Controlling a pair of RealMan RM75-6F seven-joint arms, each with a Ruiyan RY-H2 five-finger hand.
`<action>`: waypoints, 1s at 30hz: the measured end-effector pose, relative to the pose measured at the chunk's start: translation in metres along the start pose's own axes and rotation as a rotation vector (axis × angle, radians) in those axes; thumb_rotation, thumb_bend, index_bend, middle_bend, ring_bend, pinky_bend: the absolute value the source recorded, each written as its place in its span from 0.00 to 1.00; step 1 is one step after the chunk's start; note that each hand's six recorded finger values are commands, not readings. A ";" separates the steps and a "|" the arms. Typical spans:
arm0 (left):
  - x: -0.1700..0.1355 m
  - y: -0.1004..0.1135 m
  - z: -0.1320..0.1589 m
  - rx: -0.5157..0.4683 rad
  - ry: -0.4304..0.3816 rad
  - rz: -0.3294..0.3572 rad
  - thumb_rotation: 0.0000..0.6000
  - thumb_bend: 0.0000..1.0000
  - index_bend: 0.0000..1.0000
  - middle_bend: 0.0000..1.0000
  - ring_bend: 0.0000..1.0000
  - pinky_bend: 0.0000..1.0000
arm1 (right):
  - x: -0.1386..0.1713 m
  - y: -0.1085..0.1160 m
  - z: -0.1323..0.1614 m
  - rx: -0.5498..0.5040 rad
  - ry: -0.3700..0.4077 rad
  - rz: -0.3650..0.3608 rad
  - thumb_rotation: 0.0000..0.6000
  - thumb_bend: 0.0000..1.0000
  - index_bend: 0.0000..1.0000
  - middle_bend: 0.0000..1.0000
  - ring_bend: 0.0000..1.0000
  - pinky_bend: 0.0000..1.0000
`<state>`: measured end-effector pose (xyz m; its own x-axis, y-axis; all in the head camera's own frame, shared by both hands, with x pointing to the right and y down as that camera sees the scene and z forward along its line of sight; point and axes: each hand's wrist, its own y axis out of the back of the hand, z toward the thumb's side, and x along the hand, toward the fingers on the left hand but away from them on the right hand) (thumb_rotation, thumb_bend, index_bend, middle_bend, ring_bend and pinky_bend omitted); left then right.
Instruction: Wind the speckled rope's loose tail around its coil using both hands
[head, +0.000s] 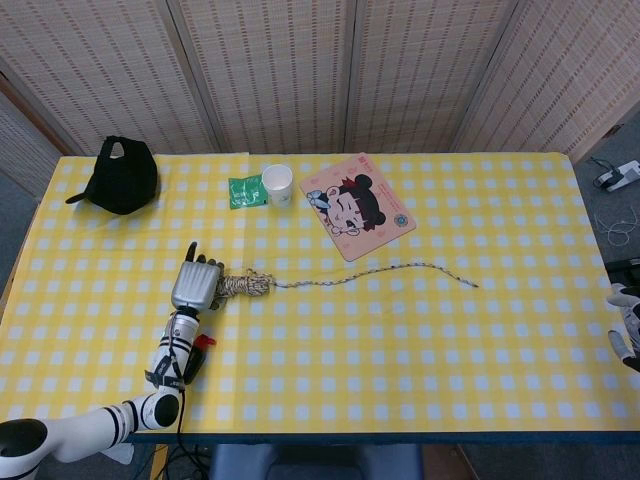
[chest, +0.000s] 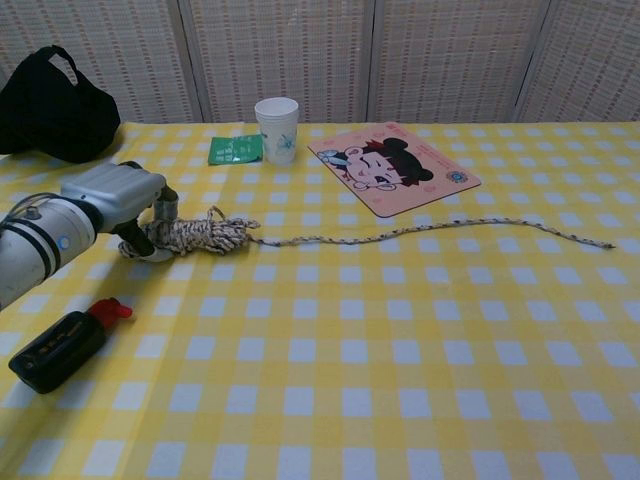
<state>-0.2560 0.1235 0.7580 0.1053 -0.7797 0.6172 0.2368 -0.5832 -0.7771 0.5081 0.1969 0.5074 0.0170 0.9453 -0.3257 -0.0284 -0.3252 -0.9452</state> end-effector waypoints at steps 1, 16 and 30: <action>0.000 0.000 0.000 0.000 0.000 0.000 0.87 0.26 0.57 0.44 0.29 0.00 | 0.000 0.000 0.000 0.000 -0.001 0.000 1.00 0.30 0.34 0.29 0.13 0.18; 0.006 0.000 0.000 -0.023 -0.016 0.029 0.99 0.27 0.68 0.65 0.43 0.00 | 0.000 0.000 -0.002 0.002 -0.008 0.002 1.00 0.30 0.34 0.29 0.13 0.18; 0.003 0.012 -0.007 -0.157 -0.052 0.067 0.95 0.29 0.74 0.72 0.49 0.00 | -0.001 0.001 0.004 0.013 0.004 0.015 1.00 0.32 0.34 0.29 0.13 0.18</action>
<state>-0.2600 0.1120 0.7495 0.1662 -0.8077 0.5656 0.0740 -0.5618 -0.8240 0.5043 0.1962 0.5070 0.0203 0.9402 -0.3400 -0.0420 -0.3390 -0.9399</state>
